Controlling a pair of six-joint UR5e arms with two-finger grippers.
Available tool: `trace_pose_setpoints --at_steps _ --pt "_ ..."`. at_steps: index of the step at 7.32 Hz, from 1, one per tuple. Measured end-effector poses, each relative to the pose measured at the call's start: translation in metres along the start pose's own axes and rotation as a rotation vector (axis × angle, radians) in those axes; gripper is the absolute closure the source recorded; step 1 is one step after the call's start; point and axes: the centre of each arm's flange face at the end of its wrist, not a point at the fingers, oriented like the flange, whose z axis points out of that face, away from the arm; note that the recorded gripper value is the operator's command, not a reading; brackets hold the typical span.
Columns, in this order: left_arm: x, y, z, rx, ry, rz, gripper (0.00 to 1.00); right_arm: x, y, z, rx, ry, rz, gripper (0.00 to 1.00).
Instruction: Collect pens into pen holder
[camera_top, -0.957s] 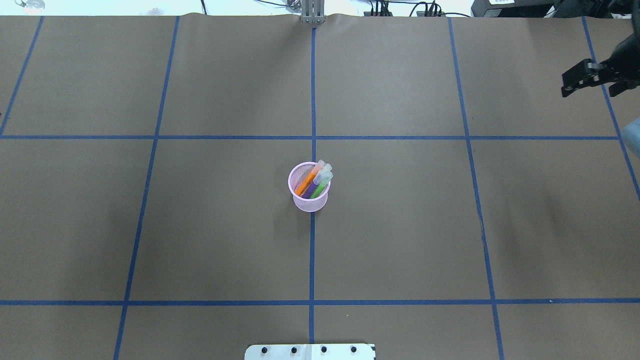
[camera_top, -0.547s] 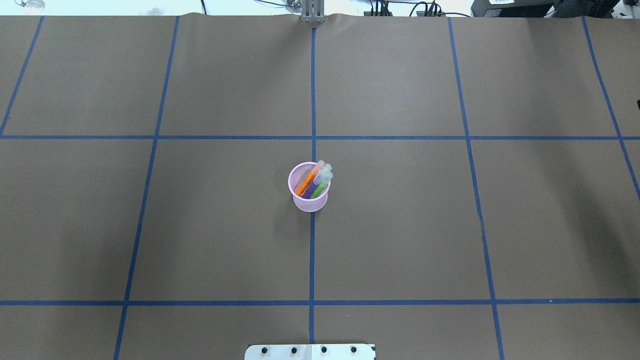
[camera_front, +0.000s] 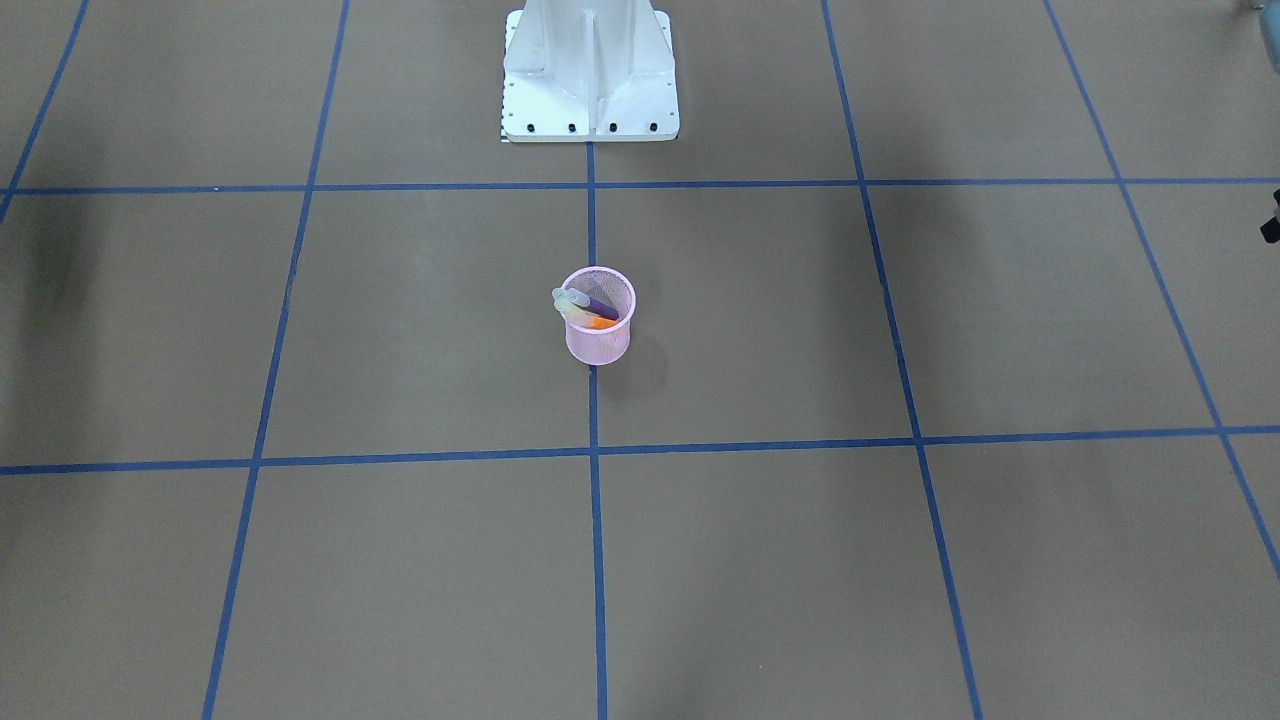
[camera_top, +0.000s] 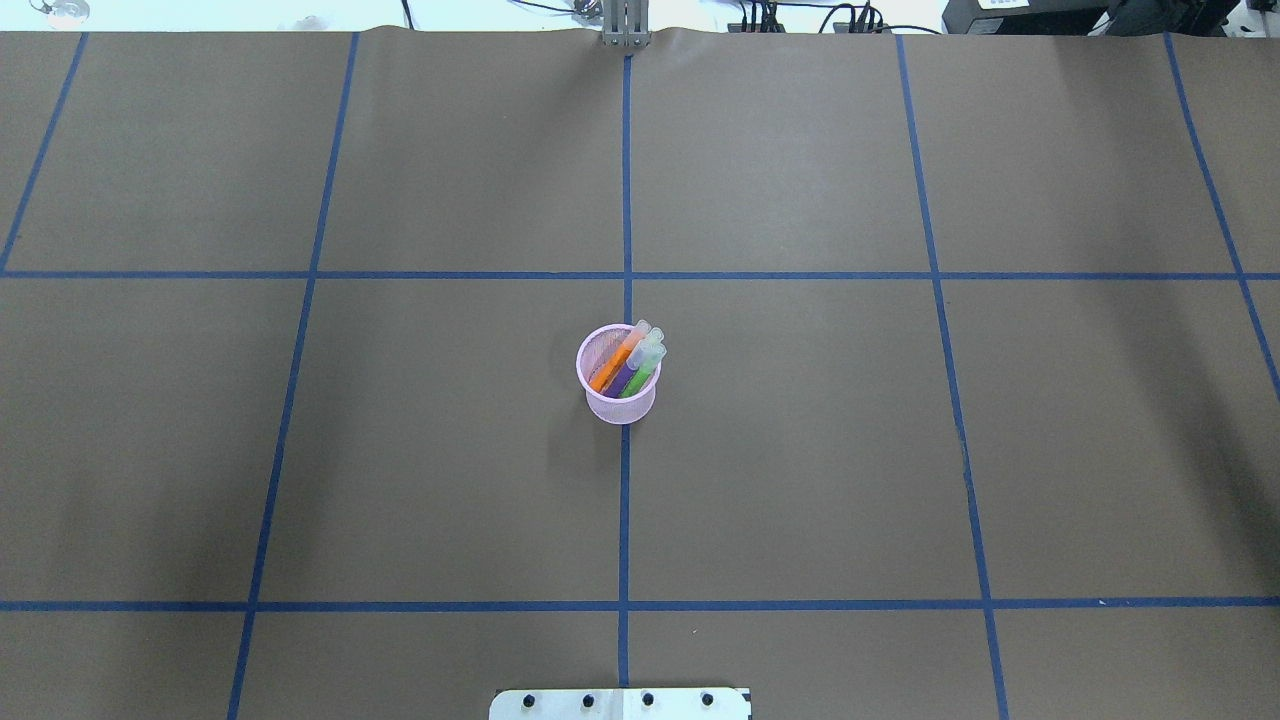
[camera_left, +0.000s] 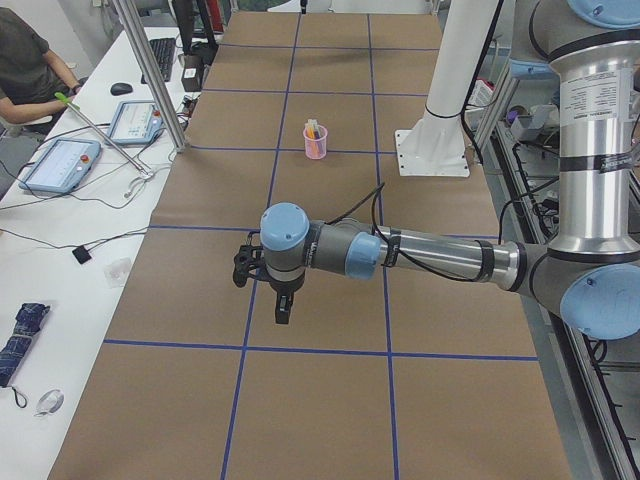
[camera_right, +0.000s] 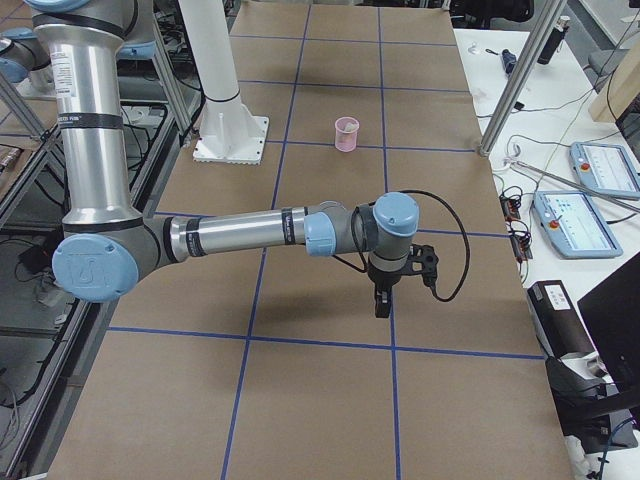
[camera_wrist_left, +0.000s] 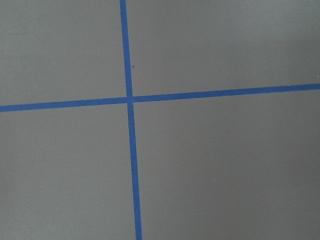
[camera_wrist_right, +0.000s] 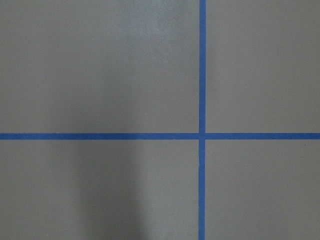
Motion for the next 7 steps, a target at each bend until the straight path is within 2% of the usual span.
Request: trace_pose_setpoints --at_steps 1,3,4,5,7 --pt "-0.006 -0.01 0.001 0.004 -0.023 -0.005 0.01 0.01 0.007 0.006 -0.013 0.003 0.013 0.0" --pt "-0.024 -0.032 0.008 0.005 -0.13 -0.01 0.01 0.021 0.015 0.007 -0.016 0.002 0.034 0.0" --pt "-0.032 -0.039 0.015 -0.008 -0.144 -0.024 0.01 0.023 0.016 0.007 -0.016 0.004 0.038 0.0" --pt "-0.039 -0.041 0.022 -0.022 -0.137 -0.039 0.01 0.025 0.015 0.009 -0.019 0.008 0.042 0.0" --pt "-0.036 -0.043 0.025 -0.027 -0.079 -0.043 0.01 0.028 0.016 0.011 -0.023 0.009 0.048 0.0"
